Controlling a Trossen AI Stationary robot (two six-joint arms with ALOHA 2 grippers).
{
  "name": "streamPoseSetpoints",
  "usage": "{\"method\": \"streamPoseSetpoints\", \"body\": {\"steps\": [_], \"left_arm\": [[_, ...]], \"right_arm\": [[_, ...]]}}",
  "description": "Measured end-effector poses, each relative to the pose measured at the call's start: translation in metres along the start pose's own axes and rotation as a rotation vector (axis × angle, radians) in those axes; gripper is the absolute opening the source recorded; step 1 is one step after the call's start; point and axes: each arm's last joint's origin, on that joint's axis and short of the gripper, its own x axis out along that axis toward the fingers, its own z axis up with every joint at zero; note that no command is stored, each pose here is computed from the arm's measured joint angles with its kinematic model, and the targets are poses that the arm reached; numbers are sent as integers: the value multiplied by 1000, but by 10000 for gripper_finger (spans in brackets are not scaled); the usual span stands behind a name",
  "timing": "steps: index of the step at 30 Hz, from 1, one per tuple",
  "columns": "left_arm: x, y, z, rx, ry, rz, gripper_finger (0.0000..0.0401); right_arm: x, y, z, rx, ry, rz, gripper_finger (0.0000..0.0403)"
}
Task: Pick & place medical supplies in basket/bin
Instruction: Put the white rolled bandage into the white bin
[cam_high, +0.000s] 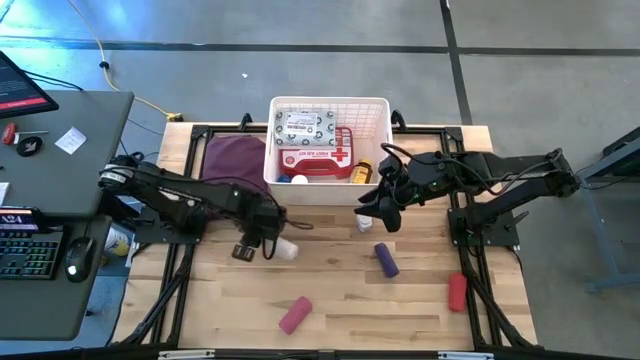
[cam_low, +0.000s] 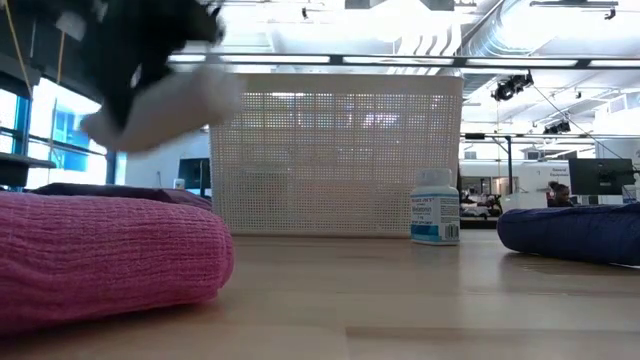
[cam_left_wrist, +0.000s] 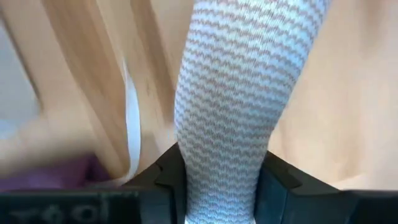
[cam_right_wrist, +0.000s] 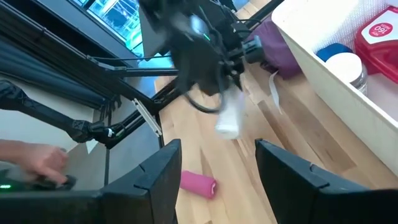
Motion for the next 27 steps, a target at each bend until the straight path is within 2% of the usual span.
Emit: {"method": "streamPoseSetpoints", "body": {"steps": [4, 7, 9, 11, 13, 15, 18, 23, 27], "left_arm": [[-51, -2, 27, -4, -166, -7, 173], [-93, -3, 41, 11, -302, 28, 174], [-115, -2, 47, 24, -381, 107, 172], [-131, 2, 51, 19, -439, 250, 168], [-137, 8, 53, 8, -465, 389, 165], [-139, 18, 55, 1, -474, 469, 164], [-137, 39, 57, -39, -463, 530, 164], [-141, 85, 52, -177, -461, 639, 164], [-132, 123, 46, -226, -396, 673, 164]], "right_arm": [[0, 0, 0, -9, 5, 5, 197], [0, 0, 0, -10, 17, 17, 197], [0, 0, -1, -10, 19, 20, 197], [0, 0, -1, -9, 20, 20, 197], [0, 0, -1, 1, 19, 19, 197], [0, 0, 0, 17, 14, 14, 197], [0, 1, 0, 25, 7, 17, 197], [0, 6, -1, 36, -32, 19, 197], [-1, 9, 1, 35, -92, 9, 197]]}}
